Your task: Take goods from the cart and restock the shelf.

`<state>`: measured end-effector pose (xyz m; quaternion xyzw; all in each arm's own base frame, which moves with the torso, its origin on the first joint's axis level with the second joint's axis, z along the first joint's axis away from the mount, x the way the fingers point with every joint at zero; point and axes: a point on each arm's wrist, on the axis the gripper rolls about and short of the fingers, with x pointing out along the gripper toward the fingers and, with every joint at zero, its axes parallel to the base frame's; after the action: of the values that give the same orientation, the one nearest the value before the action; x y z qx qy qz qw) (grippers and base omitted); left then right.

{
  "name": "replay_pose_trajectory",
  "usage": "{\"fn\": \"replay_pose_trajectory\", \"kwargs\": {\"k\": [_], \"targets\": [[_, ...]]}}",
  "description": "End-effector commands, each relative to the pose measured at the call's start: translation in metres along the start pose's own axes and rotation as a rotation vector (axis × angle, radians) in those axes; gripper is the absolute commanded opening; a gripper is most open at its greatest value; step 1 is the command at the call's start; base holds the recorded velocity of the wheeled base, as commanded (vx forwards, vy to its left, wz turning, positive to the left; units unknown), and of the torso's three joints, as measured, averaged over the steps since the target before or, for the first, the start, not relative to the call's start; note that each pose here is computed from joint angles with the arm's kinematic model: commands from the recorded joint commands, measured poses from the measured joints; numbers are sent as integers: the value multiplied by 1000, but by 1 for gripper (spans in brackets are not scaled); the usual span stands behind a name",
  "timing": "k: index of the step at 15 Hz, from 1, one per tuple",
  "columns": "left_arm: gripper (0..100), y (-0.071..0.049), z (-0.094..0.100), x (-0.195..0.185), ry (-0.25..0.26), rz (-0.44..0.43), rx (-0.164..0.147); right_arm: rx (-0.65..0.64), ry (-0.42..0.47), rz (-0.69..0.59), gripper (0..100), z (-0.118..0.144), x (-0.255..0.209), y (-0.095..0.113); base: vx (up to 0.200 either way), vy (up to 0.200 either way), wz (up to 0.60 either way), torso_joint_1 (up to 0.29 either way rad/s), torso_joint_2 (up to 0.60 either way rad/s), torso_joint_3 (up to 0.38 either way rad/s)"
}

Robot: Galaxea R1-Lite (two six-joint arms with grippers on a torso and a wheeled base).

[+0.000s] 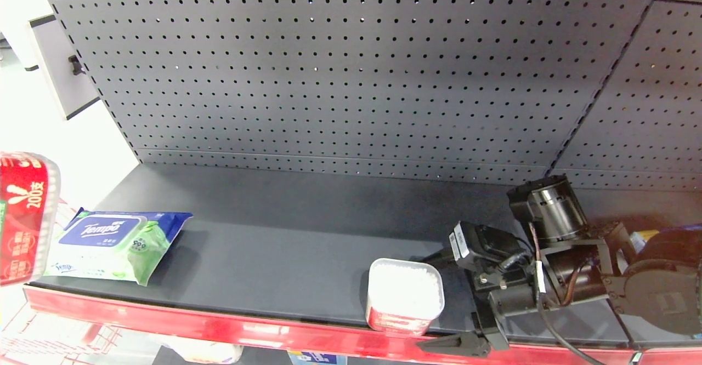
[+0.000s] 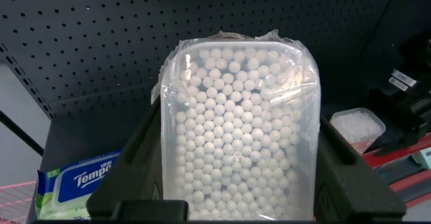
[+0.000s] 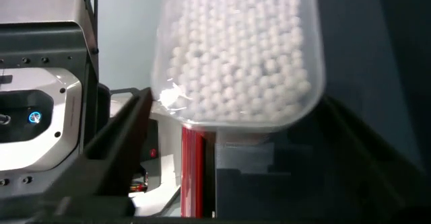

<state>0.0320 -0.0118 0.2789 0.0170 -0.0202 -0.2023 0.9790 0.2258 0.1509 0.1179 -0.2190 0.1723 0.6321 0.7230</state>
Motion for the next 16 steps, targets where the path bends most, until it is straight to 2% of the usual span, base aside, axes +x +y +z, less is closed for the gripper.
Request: {"fn": "replay_pose_trajectory", "kwargs": {"k": [1,5,9,10,13,16], "targets": [[0,0,0,0,1,0,0,-6,-5,-18,100,3,-4,0,0,0,0,0,0,0],[0,0,-1,3,13,-5,-2,-3,-8,-88,100,3,-26,7,0,0,0,0,0,0],[0,0,-4,21,74,-106,-14,20,-55,-261,100,-5,-87,40,0,0,0,0,0,0],[0,0,-7,32,110,-138,-21,44,-87,-367,100,-6,-112,58,0,0,0,0,0,0],[0,0,-3,63,178,-217,-33,92,-155,-606,100,-4,-148,97,0,0,0,0,0,0],[0,-1,6,118,251,-269,-38,195,-273,-845,100,-7,-171,144,0,0,0,0,0,0]]}}
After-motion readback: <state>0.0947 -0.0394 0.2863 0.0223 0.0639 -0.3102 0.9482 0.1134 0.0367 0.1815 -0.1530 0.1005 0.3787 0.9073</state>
